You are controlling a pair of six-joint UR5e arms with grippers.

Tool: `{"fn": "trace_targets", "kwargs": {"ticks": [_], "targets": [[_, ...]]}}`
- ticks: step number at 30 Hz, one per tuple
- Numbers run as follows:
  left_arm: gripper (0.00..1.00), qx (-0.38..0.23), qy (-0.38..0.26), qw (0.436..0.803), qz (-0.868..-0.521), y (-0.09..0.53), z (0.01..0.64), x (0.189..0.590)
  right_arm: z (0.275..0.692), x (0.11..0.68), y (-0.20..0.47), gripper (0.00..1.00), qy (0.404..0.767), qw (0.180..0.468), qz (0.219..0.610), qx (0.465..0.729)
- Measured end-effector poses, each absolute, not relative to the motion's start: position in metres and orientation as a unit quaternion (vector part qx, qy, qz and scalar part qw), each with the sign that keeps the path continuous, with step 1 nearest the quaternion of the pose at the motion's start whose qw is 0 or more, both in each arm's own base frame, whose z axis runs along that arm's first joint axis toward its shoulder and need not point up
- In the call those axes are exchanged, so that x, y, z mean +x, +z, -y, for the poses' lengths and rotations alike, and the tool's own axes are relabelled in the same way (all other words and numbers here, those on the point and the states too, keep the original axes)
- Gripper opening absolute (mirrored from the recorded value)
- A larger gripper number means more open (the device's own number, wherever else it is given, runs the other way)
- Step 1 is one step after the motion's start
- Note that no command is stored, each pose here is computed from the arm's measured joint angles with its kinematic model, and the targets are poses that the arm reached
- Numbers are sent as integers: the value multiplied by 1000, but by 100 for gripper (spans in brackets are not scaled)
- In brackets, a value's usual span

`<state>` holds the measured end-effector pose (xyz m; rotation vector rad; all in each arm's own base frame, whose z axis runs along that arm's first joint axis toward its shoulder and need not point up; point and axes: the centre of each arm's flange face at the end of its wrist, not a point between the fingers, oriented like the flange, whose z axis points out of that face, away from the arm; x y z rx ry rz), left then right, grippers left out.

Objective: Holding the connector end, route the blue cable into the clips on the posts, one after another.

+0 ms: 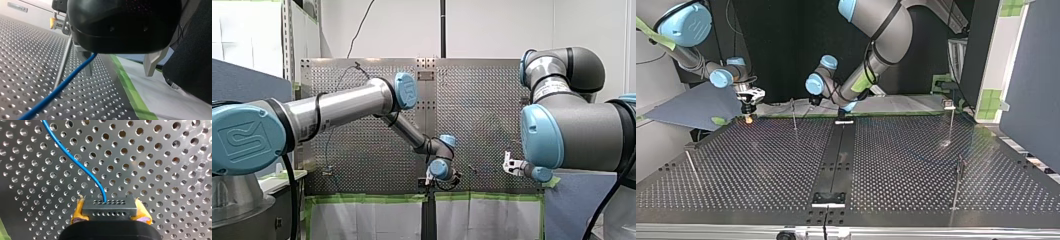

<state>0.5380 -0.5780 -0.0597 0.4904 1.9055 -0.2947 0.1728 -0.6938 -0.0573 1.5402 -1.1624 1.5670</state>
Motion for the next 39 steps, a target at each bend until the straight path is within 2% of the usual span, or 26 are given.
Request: {"fn": "trace_targets", "kwargs": {"ticks": [7,21,39], "targets": [[99,211,-130,559,-791,-38,578,533,693,174,-58,0,596,320,444,588],[99,255,-140,533,-794,-36,591,492,690,175,-61,0,593,317,445,591],[99,260,-165,543,-781,-34,617,467,689,176,-64,0,593,312,445,594]]}}
